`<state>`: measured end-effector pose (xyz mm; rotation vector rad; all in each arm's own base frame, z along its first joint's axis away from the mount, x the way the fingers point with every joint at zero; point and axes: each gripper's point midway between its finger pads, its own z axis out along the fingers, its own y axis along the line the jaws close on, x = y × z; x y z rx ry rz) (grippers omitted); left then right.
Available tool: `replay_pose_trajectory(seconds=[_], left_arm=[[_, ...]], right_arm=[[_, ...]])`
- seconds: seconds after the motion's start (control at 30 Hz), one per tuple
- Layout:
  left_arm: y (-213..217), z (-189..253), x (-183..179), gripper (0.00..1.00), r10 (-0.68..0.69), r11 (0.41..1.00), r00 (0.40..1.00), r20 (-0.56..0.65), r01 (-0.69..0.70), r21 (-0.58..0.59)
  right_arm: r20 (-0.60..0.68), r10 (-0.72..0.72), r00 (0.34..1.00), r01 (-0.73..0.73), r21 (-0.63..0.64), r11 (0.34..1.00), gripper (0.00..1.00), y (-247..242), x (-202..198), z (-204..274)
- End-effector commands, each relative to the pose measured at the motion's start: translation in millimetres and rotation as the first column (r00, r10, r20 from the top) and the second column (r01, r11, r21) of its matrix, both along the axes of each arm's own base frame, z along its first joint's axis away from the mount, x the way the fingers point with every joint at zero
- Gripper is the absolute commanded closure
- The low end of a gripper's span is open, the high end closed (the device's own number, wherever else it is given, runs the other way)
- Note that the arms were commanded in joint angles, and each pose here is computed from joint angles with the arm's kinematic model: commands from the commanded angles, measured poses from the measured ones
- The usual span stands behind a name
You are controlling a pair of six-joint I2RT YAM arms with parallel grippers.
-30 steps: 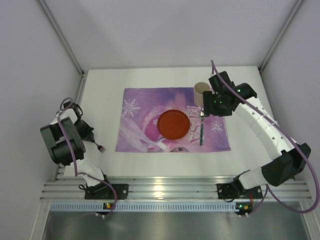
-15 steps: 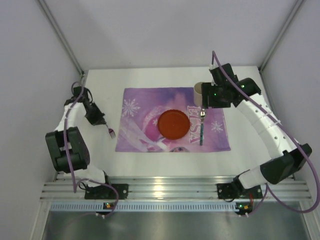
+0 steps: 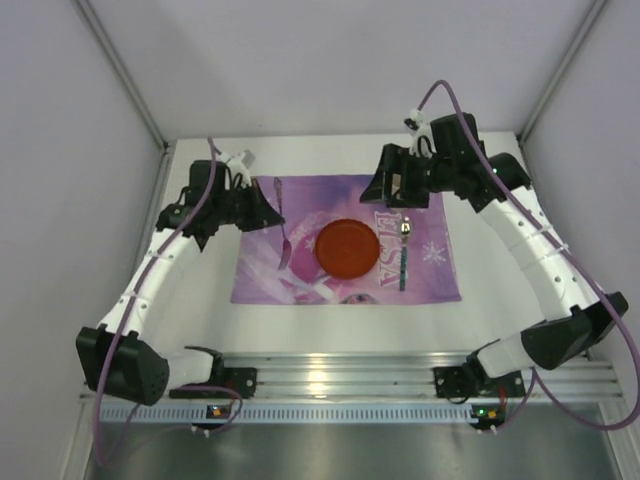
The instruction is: Set the dinner table for one person
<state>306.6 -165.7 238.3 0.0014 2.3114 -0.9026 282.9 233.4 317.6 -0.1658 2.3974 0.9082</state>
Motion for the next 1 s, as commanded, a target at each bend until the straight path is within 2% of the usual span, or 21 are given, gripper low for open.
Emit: replay_pose_trajectory(seconds=[0.0, 0.13, 0.23, 0.43, 0.53, 0.63, 0.67, 0.73, 0.9, 0.97], left_arm=[[-39, 30, -19, 1.0, -0.153, 0.988, 0.985, 0.08, 0.154, -0.003], [-67, 23, -41, 1.0, -0.237, 0.97, 0.97, 0.051, 0.234, 0.062], [-96, 31, -62, 1.0, -0.313, 0.949, 0.948, 0.057, 0.31, 0.051], [-116, 31, -82, 1.0, -0.359, 0.932, 0.932, 0.044, 0.356, 0.066], [-118, 35, -83, 1.0, -0.355, 0.934, 0.933, 0.052, 0.352, 0.065], [-118, 37, -82, 1.0, -0.352, 0.935, 0.934, 0.06, 0.348, 0.071], [-117, 38, -82, 1.0, -0.354, 0.934, 0.933, 0.063, 0.349, 0.073], [-116, 38, -82, 1.0, -0.348, 0.936, 0.935, 0.064, 0.343, 0.079], [-115, 35, -80, 1.0, -0.342, 0.937, 0.938, 0.06, 0.336, 0.094], [-115, 35, -80, 1.0, -0.344, 0.937, 0.937, 0.06, 0.338, 0.09]], right_arm=[[0.009, 0.128, 0.992, -0.124, 0.326, 0.937, 0.2, 50, -8, 47], [-0.03, 0.189, 0.982, -0.163, 0.389, 0.907, 0.19, 78, -2, 41], [-0.053, 0.239, 0.97, -0.201, 0.382, 0.902, 0.19, 97, -4, 27], [-0.073, 0.234, 0.97, -0.194, 0.353, 0.915, 0.21, 100, -3, 10], [-0.075, 0.22, 0.973, -0.183, 0.335, 0.924, 0.28, 97, -3, 3], [-0.07, 0.211, 0.975, -0.18, 0.313, 0.933, 0.4, 91, -6, -2], [-0.069, 0.216, 0.974, -0.185, 0.304, 0.934, 0.47, 90, -8, -4], [-0.078, 0.215, 0.974, -0.184, 0.292, 0.939, 0.53, 86, -12, -8], [-0.08, 0.21, 0.974, -0.181, 0.274, 0.944, 0.59, 79, -21, -14], [-0.079, 0.205, 0.976, -0.177, 0.27, 0.946, 0.65, 77, -21, -17]])
